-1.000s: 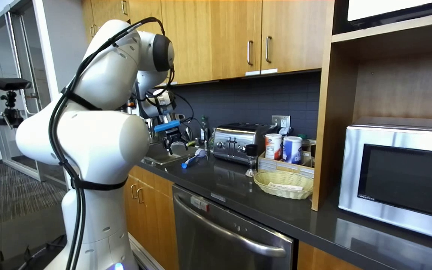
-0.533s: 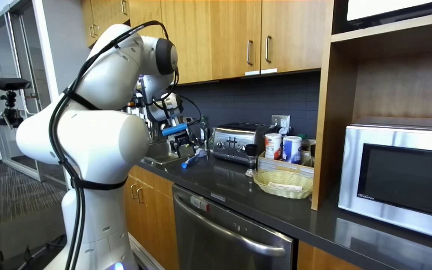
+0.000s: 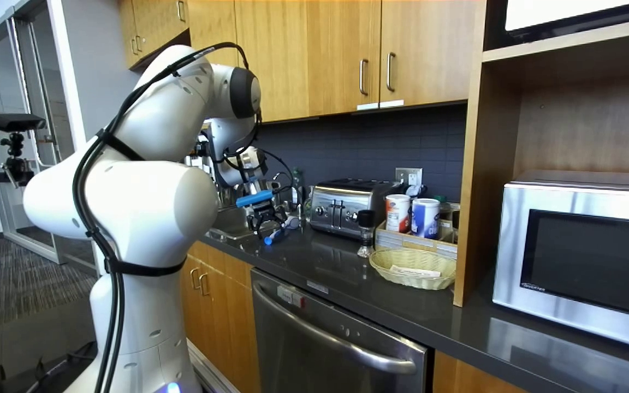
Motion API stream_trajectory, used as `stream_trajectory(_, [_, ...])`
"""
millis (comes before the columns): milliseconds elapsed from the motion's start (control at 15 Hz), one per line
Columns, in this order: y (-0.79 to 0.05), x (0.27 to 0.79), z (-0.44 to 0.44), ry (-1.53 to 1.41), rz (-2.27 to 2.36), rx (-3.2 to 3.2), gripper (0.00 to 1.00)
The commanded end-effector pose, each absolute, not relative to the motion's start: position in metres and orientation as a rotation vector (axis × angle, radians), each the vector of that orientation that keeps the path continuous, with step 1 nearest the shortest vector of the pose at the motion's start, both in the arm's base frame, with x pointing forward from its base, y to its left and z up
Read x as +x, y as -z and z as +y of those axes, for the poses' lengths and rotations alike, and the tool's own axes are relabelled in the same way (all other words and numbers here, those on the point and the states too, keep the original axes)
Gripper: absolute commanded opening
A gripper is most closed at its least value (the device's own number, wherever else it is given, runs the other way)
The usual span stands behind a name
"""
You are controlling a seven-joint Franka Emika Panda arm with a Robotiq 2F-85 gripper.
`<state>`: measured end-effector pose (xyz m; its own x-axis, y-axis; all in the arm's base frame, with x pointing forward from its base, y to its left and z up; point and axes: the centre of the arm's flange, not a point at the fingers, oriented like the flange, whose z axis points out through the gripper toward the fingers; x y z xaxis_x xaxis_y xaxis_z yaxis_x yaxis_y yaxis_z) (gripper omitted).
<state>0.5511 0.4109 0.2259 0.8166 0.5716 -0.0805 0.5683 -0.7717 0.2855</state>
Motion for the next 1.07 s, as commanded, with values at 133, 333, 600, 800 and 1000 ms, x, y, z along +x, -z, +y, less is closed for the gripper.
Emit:
stream_trajectory(133, [-0.221,0.558,0.419,-0.015,0.883,2.707,1.00])
stream_trajectory(333, [-0.222,0.561,0.418,-0.024,0.876,2.712,1.00])
stream_trajectory(600, [-0.225,0.566,0.413,-0.039,0.861,2.722,0.79])
stream_trajectory(800, [-0.226,0.570,0.406,-0.039,0.841,2.733,0.94])
stream_trajectory(1000, [-0.225,0.573,0.401,-0.037,0.826,2.738,1.00])
